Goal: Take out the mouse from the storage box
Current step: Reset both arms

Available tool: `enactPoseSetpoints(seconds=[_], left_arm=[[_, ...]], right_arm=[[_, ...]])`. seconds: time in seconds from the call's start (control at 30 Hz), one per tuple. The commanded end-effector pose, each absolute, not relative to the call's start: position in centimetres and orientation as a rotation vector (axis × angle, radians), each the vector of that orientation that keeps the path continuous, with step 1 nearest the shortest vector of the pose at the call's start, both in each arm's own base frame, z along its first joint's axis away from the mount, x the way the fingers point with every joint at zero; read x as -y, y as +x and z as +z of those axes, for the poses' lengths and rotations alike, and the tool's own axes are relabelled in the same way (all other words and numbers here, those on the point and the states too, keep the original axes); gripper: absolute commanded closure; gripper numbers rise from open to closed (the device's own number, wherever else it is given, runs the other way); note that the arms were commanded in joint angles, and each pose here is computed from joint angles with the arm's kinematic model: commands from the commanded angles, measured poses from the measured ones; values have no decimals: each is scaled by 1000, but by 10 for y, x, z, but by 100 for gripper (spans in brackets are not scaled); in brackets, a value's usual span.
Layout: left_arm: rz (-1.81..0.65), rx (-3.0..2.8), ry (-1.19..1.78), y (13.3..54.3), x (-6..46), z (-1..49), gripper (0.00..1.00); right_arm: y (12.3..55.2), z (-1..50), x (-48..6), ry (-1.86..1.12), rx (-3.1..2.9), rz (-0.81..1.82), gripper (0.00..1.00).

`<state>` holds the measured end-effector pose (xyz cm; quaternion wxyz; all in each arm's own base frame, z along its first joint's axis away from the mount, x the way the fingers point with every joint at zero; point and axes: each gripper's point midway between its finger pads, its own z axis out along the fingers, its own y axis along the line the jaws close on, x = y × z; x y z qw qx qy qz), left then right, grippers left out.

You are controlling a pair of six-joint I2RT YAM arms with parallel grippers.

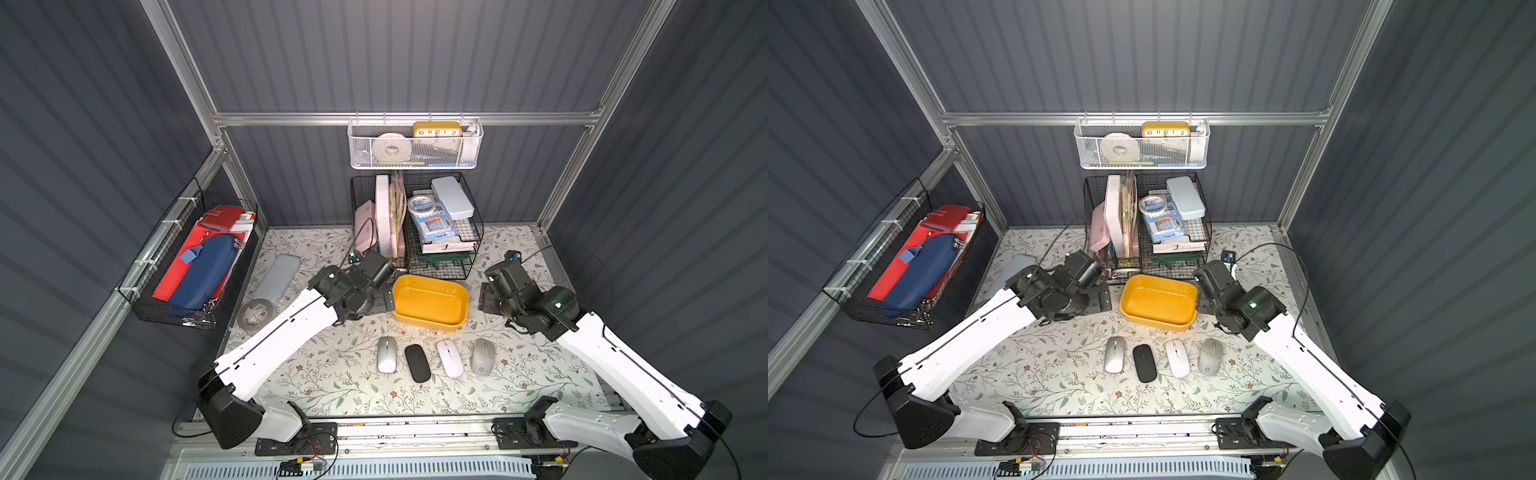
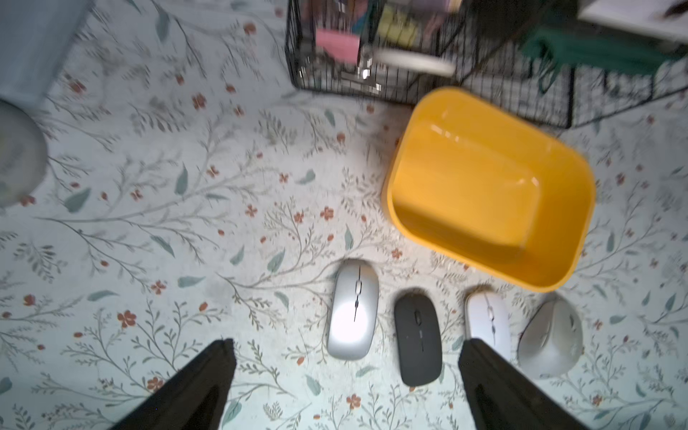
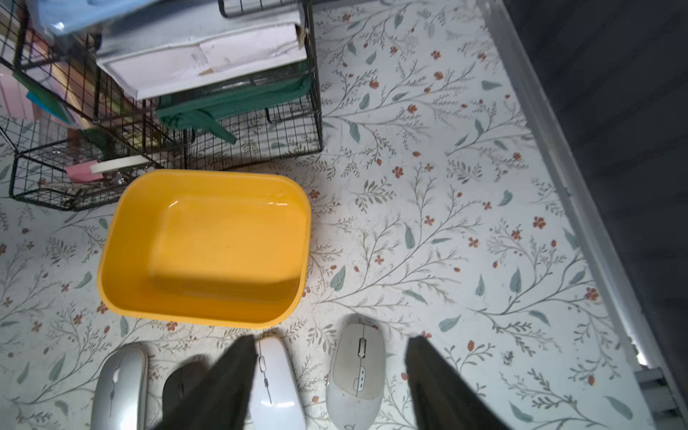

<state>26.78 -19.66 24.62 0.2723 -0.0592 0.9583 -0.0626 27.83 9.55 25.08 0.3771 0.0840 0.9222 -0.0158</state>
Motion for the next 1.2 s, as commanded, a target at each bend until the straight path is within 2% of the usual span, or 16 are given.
enactPoseSetpoints(seconds=[0.0,0.1,0.17,0.27,0.37,0.47,0.57,0.67,0.83,0.97,1.17], left_arm=[[183,-2398,-213,300,156,260,1],[381,-2251,-297,330,129,277,1],[413,-2153,-169,354,131,291,1],[233,-2045,65,392,134,306,1],[62,-1887,86,414,94,322,1],[110,-1739,116,429,55,290,1],[-43,-1765,210,442,43,228,1],[-135,-1798,115,456,26,186,1],[-93,-1701,115,458,21,165,1],[-45,-1602,17,437,6,154,1],[-29,-1576,-41,429,-2,158,1]], right_arm=[[305,286,-84,92,-2230,-247,1],[328,299,-82,30,-2152,-398,1],[342,305,-88,-34,-2087,-423,1],[361,305,-85,-36,-1975,-431,1],[378,287,-61,64,-1879,-481,1],[392,248,-43,52,-1881,-406,1],[397,219,-19,88,-1868,-358,1],[401,186,3,85,-1951,-308,1],[402,155,26,161,-1966,-157,1],[402,135,26,107,-2014,-131,1],[413,128,11,48,-1927,-20,1]])
